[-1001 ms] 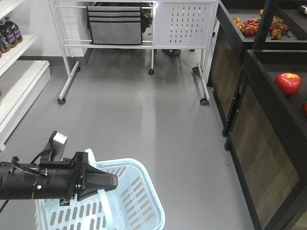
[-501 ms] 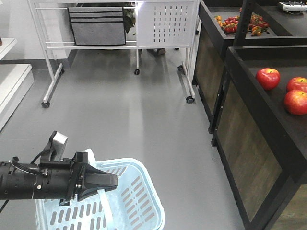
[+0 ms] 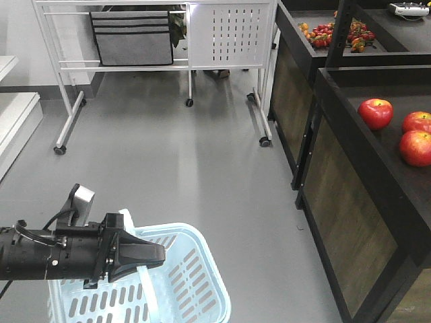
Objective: Place coke in basket with both arms
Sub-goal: 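Drive toward the produce bins carrying the basket in the left gripper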
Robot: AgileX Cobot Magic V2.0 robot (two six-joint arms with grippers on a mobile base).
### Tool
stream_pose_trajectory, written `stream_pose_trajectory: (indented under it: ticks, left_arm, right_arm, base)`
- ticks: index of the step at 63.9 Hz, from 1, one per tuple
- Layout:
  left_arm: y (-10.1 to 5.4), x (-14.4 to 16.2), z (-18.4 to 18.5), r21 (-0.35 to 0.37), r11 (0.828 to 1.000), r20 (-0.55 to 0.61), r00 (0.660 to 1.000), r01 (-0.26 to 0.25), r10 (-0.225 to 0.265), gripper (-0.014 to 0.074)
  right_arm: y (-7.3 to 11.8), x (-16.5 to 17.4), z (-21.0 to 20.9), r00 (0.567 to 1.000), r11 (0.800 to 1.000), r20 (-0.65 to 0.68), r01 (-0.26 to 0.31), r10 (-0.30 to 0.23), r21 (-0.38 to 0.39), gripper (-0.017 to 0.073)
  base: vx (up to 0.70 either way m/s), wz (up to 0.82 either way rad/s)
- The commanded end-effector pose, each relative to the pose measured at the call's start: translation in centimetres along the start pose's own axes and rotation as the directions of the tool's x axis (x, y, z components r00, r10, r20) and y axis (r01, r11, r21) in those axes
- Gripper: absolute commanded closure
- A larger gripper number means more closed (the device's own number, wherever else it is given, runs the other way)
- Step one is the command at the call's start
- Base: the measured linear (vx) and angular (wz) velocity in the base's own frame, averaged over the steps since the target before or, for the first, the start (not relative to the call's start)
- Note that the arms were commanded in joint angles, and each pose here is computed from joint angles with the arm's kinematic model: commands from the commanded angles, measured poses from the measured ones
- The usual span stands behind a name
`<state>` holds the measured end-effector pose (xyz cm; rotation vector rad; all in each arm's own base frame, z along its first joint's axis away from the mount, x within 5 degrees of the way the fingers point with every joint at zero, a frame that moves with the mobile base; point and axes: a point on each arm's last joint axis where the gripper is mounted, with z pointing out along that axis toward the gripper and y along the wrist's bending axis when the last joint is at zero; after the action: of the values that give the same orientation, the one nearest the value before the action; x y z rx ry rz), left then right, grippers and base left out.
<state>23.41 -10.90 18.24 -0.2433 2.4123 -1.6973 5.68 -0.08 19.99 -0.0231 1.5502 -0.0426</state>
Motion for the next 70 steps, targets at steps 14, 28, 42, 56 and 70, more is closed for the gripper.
stream_pose_trajectory:
  ticks: [14,28,42,56,70]
  left_arm:
    - [-2.14,-0.17,-0.26,0.113,0.993,0.009,1.0,-0.031,0.03,0.0599]
    - [-2.14,-0.17,-0.26,0.113,0.993,0.009,1.0,-0.031,0.03,0.0599]
    - [-2.14,-0.17,-0.26,0.113,0.993,0.009,1.0,-0.031,0.03,0.0599]
    - [-2.14,-0.17,-0.26,0.113,0.993,0.009,1.0,-0.031,0.03,0.0599]
    - [-2.14,-0.17,-0.26,0.113,0.993,0.009,1.0,-0.031,0.03,0.0599]
  right_arm:
    - [0.04,-0.39,0.05,0.998,1.0,0.064,0.01,-0.01,-0.003,0.0569]
    - [0.04,-0.39,0.05,0.998,1.0,0.064,0.01,-0.01,-0.003,0.0569]
    - [0.04,-0.39,0.05,0.998,1.0,0.064,0.01,-0.01,-0.003,0.0569]
    - [0.04,-0.39,0.05,0.998,1.0,0.064,0.01,-0.01,-0.003,0.0569]
    - [0.04,-0.39,0.05,0.998,1.0,0.064,0.01,-0.01,-0.003,0.0569]
  base:
    - [0.1,-0.07]
    - [0.12,-0.05]
    - [0.16,0.07]
    - [0.17,0.08]
    - [0.17,0.06]
